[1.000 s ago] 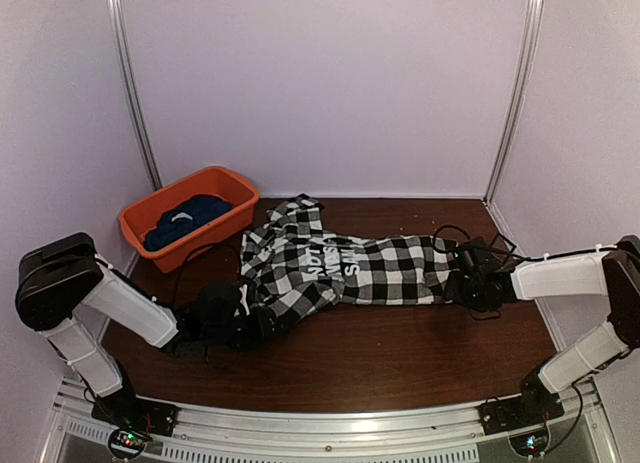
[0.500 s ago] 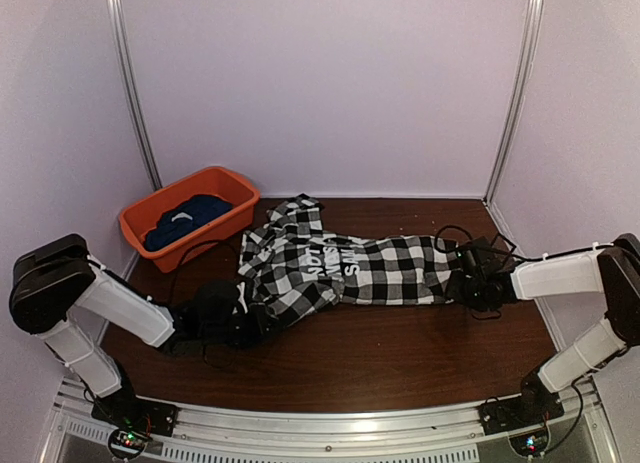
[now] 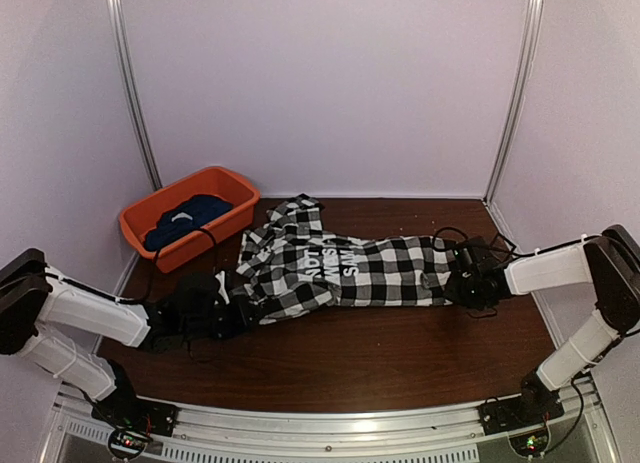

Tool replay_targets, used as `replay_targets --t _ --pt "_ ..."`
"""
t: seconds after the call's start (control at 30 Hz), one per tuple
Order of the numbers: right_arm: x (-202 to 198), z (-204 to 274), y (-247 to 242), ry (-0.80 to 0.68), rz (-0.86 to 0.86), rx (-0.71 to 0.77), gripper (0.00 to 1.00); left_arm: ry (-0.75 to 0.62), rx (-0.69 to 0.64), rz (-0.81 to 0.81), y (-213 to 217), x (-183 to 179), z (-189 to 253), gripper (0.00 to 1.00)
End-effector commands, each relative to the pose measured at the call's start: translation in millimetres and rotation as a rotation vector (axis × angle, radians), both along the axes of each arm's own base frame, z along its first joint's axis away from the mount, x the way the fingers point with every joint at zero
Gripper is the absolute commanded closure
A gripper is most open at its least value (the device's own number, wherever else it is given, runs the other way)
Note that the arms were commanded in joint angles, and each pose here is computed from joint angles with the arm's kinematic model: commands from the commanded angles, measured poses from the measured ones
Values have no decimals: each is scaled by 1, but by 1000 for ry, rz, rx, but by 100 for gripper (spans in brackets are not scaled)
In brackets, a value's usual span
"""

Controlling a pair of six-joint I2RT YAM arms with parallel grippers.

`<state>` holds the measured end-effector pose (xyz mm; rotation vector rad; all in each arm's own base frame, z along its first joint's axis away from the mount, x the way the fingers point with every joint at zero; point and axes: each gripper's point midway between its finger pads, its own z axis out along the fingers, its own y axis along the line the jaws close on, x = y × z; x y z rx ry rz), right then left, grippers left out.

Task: Pin the brooch onto the clothing
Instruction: Smooth out the clothing with brooches at the center of the board.

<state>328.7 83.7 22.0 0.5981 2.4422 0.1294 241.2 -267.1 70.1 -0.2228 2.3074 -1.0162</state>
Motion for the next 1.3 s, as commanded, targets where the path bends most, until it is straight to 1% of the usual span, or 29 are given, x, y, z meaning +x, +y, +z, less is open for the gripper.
replay_targets --t 0.0,0.07,0.23,0.4,0.53,0.57,0.63,0.73,0.83,0.9,0.97,1.0,1.13,1.27 --pt "1 8 -6 -18 -22 -9 96 4 78 60 33 4 -13 100" --pt "0 13 -11 -24 -35 -31 100 -11 82 80 42 6 -7 100" --pt "-2 20 -19 -30 -56 -67 100 -31 117 91 52 7 -2 100" --pt "-2 19 -17 -24 -46 -59 100 7 114 63 50 -1 -14 100" --pt "-3 19 -14 -13 -27 -51 88 30 106 47 49 -6 -22 100" --pt "-4 20 -13 -12 -24 -48 85 29 107 47 49 -6 -22 98" --pt "-6 23 -13 -18 -16 -45 78 21 105 50 50 -5 -19 88" --pt "-7 34 -14 -40 -13 -38 69 -16 110 53 50 -1 -7 71" --pt "-6 51 -13 -80 -4 -30 64 -72 123 47 48 6 12 61" --pt "-4 63 -11 -104 5 -26 61 -105 130 45 47 10 23 48" --pt "-2 76 -8 -133 17 -20 60 -142 135 37 44 15 35 38" --pt "0 82 -5 -149 30 -13 60 -165 137 29 41 18 42 35" --pt "9 102 8 -206 72 22 62 -253 154 -8 22 36 71 35" --pt "20 102 29 -206 124 80 71 -276 149 -134 -25 55 82 37"
